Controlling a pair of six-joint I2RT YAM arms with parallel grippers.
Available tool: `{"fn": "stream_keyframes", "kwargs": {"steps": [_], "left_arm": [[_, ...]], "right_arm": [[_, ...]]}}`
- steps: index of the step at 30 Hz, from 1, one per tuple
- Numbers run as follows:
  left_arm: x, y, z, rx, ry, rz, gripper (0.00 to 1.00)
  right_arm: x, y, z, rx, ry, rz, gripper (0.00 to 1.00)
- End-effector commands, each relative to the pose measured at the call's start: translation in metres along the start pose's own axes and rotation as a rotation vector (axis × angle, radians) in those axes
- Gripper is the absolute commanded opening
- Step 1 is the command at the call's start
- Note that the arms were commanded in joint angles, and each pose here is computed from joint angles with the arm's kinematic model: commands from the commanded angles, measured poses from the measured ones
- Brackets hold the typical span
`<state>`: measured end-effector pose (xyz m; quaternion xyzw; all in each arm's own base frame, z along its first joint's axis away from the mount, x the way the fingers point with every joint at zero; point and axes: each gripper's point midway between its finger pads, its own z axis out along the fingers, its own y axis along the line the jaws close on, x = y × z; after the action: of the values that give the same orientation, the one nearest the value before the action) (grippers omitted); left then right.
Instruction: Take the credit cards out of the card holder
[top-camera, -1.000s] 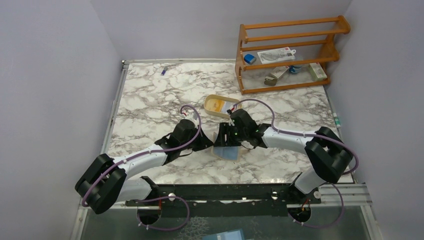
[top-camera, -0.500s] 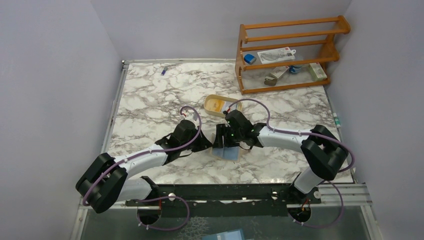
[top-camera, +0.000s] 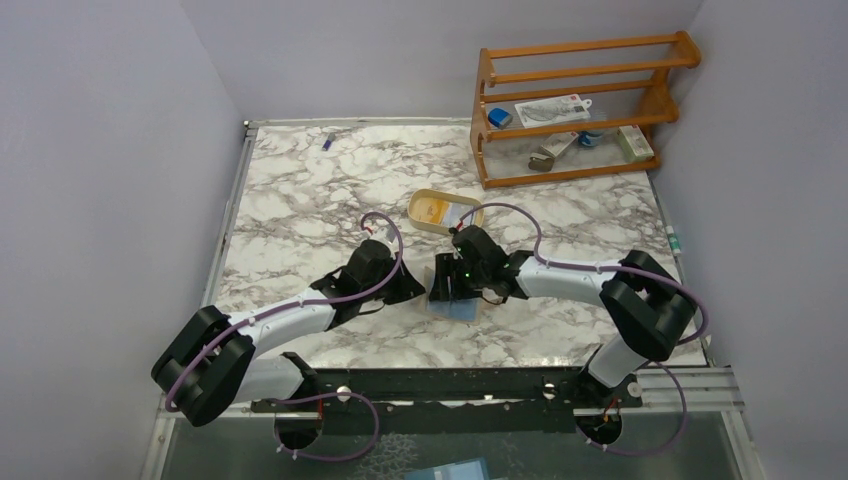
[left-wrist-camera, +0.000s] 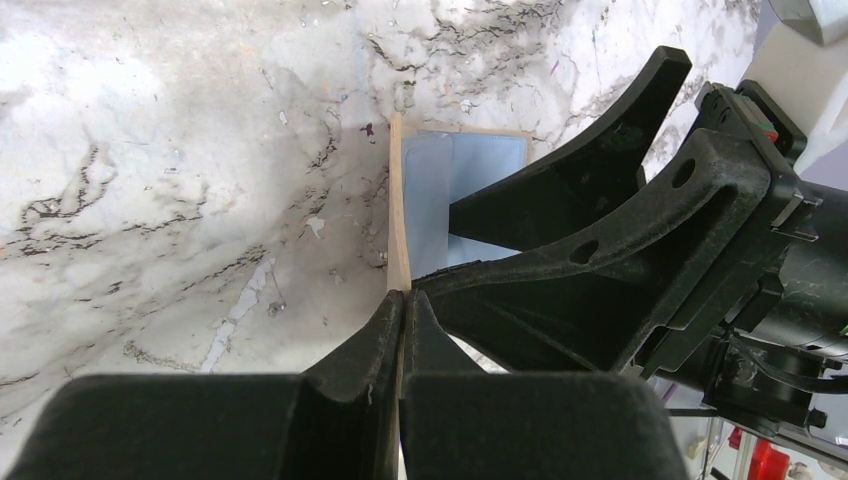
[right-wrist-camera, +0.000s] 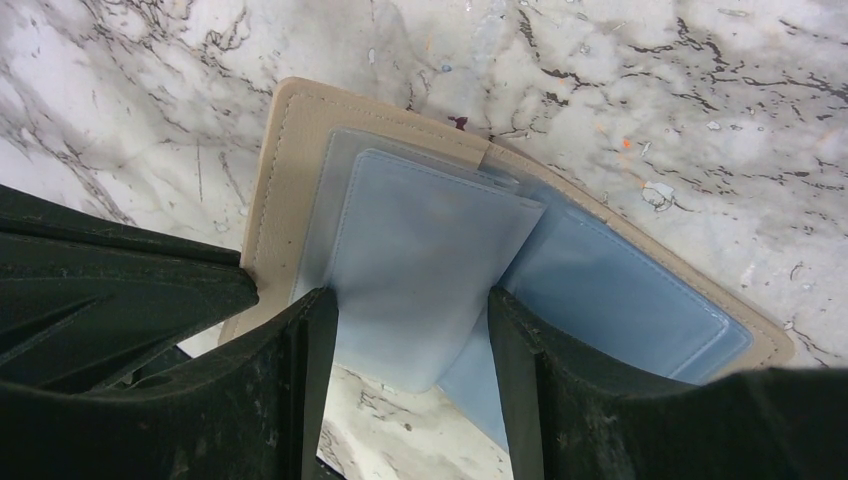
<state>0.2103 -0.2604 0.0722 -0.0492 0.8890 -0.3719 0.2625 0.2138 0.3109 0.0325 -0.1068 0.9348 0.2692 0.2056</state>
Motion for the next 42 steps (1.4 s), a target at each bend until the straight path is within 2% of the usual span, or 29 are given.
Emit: {"fn": "stream_keyframes", "kwargs": {"steps": [1, 11, 20, 32, 42], "left_arm": [[-0.004, -0.009, -0.002, 0.037, -0.018, 0.003, 0.0], [-0.001, -0.005, -0.002, 0.027, -0.015, -0.003, 0.0], [0.0, -0.003, -0.003, 0.019, -0.013, -0.006, 0.0], [0.0, 0.001, -0.003, 0.001, -0.017, -0.005, 0.0], [0.0, 0.003, -0.004, -0.011, -0.018, -0.001, 0.0]], "right_arm": [[0.019, -0.031, 0.005, 0.137, 0.048, -0.044, 0.62], [-0.001, -0.058, -0.011, 0.338, 0.019, -0.129, 0.62], [0.004, -0.078, -0.016, 0.439, 0.042, -0.143, 0.62], [0.009, -0.099, -0.055, 0.574, 0.017, -0.094, 0.62], [0.019, -0.105, -0.074, 0.624, 0.045, -0.055, 0.62]]}}
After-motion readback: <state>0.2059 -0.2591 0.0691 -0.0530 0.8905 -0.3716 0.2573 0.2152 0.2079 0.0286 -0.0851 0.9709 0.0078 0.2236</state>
